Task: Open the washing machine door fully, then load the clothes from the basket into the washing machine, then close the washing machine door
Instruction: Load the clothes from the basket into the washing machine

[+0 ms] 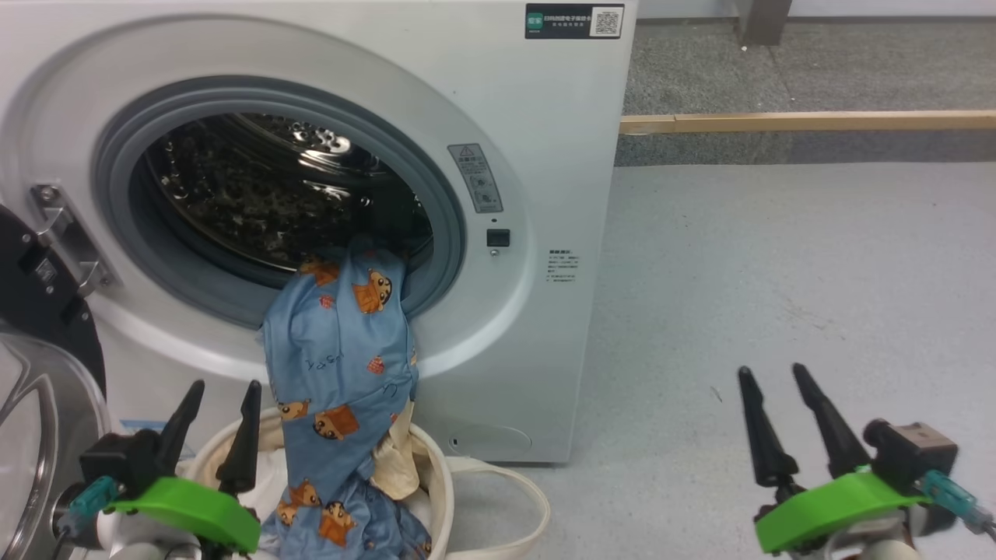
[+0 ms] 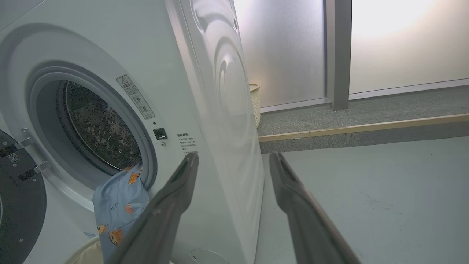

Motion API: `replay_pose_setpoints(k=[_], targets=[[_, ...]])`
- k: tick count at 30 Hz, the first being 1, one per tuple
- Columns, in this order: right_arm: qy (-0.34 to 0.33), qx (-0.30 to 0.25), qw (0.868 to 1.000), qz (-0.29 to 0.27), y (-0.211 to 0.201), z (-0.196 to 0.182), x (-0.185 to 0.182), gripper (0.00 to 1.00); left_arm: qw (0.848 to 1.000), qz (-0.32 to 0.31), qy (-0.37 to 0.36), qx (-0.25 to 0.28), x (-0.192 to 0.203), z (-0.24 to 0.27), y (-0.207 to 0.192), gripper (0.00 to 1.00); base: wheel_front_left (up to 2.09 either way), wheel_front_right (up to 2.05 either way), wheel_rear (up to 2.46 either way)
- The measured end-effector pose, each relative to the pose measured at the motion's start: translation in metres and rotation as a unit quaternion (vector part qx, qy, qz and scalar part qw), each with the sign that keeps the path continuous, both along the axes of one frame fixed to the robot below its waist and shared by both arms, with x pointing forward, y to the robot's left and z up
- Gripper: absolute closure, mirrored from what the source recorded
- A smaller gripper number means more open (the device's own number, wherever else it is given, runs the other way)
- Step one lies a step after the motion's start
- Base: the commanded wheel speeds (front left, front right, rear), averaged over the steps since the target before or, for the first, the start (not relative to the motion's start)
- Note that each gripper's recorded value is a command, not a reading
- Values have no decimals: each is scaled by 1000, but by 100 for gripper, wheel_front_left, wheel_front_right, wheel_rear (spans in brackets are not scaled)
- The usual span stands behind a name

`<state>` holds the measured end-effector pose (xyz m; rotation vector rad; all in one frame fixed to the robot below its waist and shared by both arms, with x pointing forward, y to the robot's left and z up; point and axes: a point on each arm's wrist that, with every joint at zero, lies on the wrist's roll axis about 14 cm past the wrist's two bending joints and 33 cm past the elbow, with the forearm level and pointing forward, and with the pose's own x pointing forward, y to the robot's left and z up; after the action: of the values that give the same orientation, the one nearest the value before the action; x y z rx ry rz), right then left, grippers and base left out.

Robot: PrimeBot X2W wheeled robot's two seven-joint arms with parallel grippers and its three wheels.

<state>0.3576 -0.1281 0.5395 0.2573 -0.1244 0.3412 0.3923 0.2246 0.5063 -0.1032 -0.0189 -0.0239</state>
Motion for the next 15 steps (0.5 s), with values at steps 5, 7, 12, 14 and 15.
replay_pose_setpoints(k=[5,7,12,14,15], targets=[[7,-7,1000,-21,-14,-6,2,0,1000,10,-21,-1,-2,12,6,0,0,0,0],[5,-11,1000,-29,-19,-5,3,0,1000,11,-23,1,-4,13,6,0,0,0,0],[6,-12,999,-42,-26,-6,2,0,1000,16,-25,-4,-6,12,5,0,0,0,0],[14,-10,998,-57,-35,-11,3,0,999,15,-28,-5,-5,14,4,0,0,0,0],[18,-12,998,-65,-40,-13,3,0,999,15,-29,-6,-5,14,3,0,0,0,0]])
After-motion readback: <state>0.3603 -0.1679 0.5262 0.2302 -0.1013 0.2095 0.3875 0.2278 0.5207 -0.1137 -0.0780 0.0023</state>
